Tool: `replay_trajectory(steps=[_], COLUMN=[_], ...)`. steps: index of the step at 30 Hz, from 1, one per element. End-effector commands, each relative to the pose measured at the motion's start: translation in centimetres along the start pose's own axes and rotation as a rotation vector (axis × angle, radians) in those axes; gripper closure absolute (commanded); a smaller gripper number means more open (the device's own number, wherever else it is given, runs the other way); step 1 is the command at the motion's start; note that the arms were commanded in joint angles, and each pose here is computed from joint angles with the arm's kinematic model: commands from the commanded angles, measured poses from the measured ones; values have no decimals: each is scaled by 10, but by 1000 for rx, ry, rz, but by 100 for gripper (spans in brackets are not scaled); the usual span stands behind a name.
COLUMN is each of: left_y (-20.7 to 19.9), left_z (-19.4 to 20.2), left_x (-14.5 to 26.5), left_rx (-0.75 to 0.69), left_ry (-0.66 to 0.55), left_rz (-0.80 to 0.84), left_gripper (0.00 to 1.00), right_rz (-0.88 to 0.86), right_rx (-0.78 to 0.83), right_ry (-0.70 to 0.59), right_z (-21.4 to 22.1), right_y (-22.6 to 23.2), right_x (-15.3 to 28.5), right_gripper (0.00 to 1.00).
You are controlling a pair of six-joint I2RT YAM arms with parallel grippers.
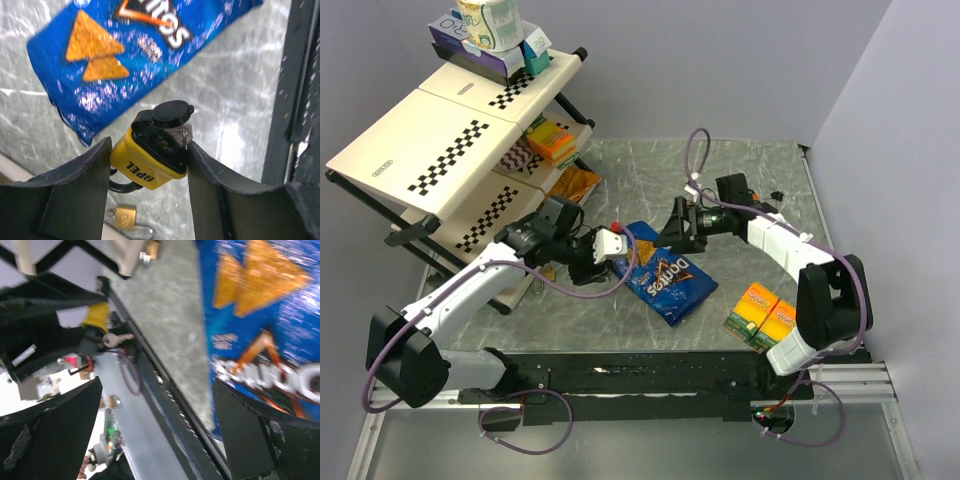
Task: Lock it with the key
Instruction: Pick up the lock from the center of the board, then lock the lock.
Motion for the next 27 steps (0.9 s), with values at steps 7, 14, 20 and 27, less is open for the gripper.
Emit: replay_trajectory(steps=[7,14,20,27], left_y=[-8,-4,0,3], left_z=[-60,-70,-79,-88], left_x=[7,1,2,-1], left_rx=[29,117,127,155], left_ry=[-148,-182,-214,-220], left_rz=[-45,-51,-76,-108], left_gripper=[99,99,99,99], right_rz=[-201,-220,-227,-251], right_rx=[88,70,57,45], right_ry=[-51,0,29,49], right_z=[-23,-13,-9,-10], right_y=[73,77,81,90], right_x=[-31,-50,-61,-68], right_gripper=[5,13,13,18])
Point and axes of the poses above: each gripper's point midway between its finger pads, its own x axis back along the fingers, its own y axis along the line the jaws close on, z = x × y, the point moved 4 cm from there along x, back along the fingers, and after that the axes turned 8 degrees about x, right-handed, at the moved point
